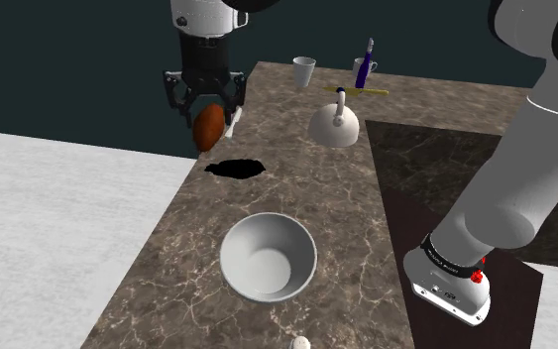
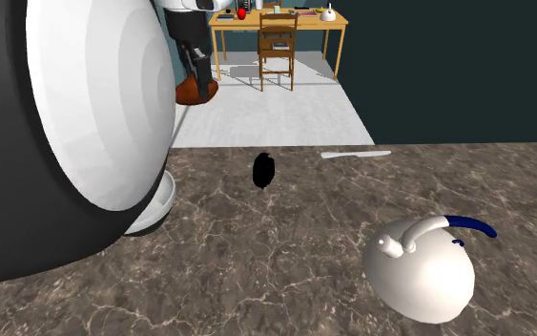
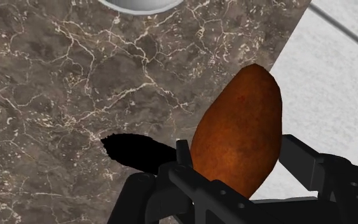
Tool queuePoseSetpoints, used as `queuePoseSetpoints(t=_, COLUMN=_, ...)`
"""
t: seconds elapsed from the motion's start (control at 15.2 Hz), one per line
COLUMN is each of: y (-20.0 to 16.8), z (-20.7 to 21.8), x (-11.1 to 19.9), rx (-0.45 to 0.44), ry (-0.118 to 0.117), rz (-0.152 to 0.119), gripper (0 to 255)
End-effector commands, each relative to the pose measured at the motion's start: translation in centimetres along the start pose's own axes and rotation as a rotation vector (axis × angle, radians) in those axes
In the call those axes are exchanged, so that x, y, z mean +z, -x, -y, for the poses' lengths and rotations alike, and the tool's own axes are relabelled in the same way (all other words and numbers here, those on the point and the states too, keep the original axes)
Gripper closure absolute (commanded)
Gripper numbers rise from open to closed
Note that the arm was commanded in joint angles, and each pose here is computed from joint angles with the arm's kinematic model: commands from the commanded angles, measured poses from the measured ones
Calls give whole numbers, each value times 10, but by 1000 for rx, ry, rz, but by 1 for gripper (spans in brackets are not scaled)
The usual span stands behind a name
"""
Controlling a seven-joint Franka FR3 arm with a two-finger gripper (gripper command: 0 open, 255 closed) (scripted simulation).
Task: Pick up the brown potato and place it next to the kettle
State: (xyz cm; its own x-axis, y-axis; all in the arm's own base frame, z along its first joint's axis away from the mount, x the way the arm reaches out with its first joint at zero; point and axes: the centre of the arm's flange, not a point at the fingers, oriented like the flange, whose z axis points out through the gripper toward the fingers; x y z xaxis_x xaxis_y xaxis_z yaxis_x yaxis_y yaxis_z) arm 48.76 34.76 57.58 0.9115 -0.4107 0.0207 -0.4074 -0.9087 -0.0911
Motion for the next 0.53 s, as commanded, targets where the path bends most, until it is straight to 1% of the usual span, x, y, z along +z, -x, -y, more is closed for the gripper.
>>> queuePoseSetpoints(t=0.0, y=-1, z=-12, x=-5, rx=0, ry=0, rz=0, gripper=255)
queuePoseSetpoints(t=0.46, y=-9, z=-104, x=-14, rx=0, ry=0, rz=0, gripper=255)
